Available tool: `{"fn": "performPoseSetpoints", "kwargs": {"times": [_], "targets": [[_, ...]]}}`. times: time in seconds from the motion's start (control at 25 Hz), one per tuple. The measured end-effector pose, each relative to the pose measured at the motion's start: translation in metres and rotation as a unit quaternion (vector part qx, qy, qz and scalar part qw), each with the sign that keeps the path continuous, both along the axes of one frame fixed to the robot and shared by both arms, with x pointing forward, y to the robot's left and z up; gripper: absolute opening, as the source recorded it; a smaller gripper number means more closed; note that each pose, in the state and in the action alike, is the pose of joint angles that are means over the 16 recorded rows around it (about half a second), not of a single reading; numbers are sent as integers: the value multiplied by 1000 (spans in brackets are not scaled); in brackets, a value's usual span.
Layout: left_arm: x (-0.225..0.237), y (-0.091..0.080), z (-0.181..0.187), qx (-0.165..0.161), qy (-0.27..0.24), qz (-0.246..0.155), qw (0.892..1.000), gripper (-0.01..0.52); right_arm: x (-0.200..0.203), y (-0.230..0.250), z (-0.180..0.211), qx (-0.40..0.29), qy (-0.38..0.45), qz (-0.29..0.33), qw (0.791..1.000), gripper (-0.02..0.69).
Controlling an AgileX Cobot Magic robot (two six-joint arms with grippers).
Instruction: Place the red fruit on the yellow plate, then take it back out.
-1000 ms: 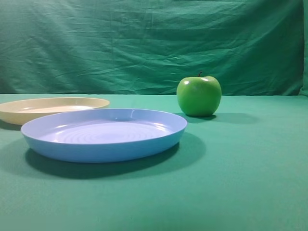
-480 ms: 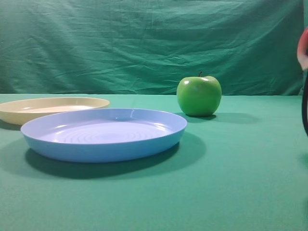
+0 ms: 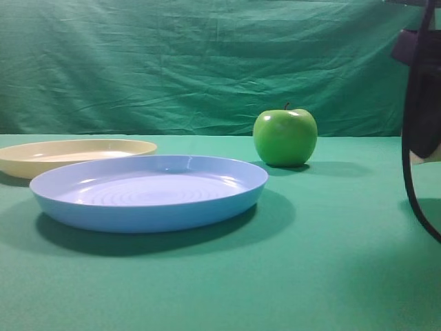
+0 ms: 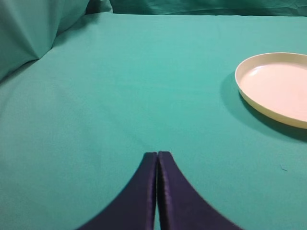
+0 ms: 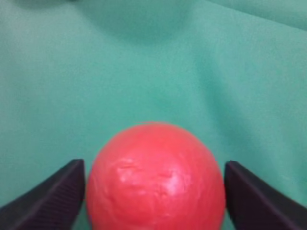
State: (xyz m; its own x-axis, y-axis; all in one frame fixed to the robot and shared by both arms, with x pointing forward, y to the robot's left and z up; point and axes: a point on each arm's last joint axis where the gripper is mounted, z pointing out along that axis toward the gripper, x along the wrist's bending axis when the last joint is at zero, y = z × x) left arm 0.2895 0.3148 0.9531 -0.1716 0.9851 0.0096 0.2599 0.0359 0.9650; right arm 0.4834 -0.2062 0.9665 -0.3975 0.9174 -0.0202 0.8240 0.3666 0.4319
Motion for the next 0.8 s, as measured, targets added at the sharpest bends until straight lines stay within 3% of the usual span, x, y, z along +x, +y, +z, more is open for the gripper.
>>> {"fn": "performPoseSetpoints", "kwargs": {"times": [0.12, 0.24, 0.48, 0.8], "targets": [[0, 0, 0, 0, 0, 0, 1000, 0, 3, 1, 17, -1, -5, 2, 1000, 621], [0, 0, 0, 0, 0, 0, 1000, 0, 5, 1, 40, 0, -14, 3, 1000, 581], [0, 0, 0, 0, 0, 0, 1000, 0, -9, -5, 101, 10, -53, 4, 999, 366], [0, 0, 0, 0, 0, 0, 1000, 0, -62, -24, 164, 46, -130, 3, 990, 70]]}}
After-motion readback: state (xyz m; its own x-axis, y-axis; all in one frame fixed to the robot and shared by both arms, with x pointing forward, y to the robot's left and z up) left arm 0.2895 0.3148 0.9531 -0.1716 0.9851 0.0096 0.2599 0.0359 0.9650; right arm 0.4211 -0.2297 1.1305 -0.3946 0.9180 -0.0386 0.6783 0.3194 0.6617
